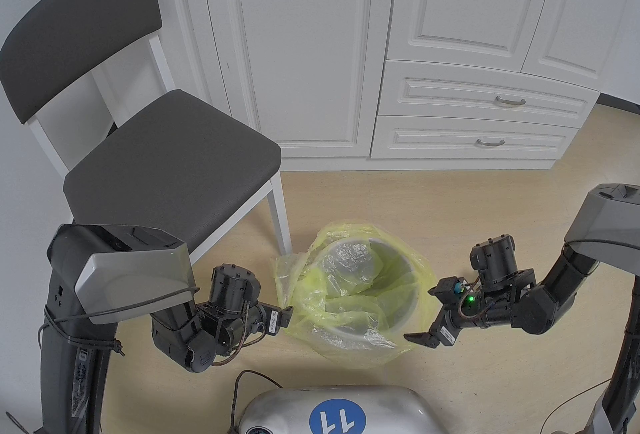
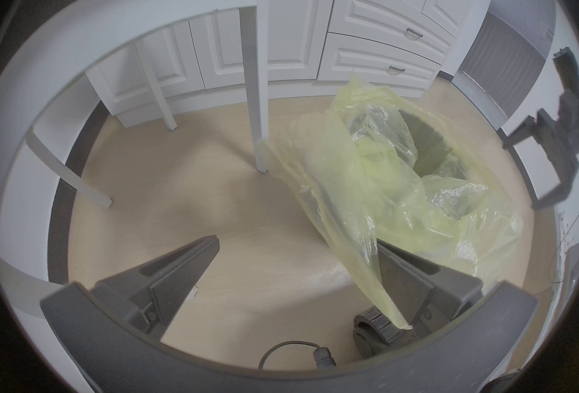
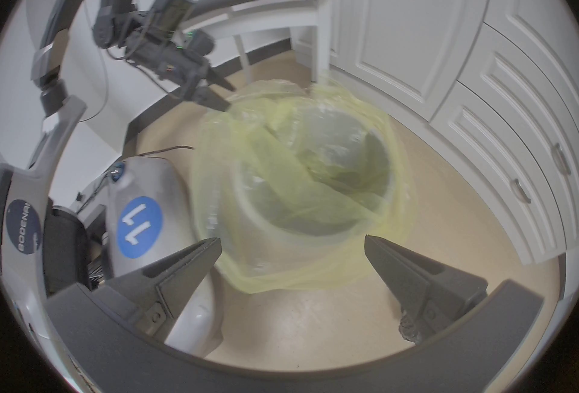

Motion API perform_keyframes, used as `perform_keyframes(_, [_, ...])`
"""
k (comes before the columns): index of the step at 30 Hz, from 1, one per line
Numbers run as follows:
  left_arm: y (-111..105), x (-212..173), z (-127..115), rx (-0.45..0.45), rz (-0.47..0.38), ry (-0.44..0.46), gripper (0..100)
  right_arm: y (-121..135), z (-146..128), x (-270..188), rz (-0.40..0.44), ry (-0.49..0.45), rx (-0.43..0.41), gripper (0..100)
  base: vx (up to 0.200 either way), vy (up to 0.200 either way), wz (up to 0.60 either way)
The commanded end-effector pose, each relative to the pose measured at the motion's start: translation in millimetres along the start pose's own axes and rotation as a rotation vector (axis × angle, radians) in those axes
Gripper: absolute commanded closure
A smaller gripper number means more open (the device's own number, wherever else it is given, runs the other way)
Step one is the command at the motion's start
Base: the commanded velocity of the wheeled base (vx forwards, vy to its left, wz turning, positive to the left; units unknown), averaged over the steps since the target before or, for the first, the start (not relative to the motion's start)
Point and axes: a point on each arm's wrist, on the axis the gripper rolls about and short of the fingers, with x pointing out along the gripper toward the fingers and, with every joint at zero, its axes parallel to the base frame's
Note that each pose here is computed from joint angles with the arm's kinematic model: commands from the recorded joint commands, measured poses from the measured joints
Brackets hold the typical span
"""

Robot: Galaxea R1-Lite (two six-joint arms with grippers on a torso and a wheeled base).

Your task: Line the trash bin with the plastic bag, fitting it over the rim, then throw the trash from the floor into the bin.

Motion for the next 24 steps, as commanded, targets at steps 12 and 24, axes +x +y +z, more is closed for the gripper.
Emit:
perform_keyframes(12, [15, 20, 3, -0.052, -0.053, 0.041, 0, -53, -51, 69, -0.131, 0.146, 0.174, 0, 0.000, 0.000, 0.00])
perform_keyframes(24, [41, 37, 19, -0.059, -0.085, 0.079, 0, -59, -50, 80, -0.151, 0.264, 0.234, 0, 0.000, 0.000, 0.00])
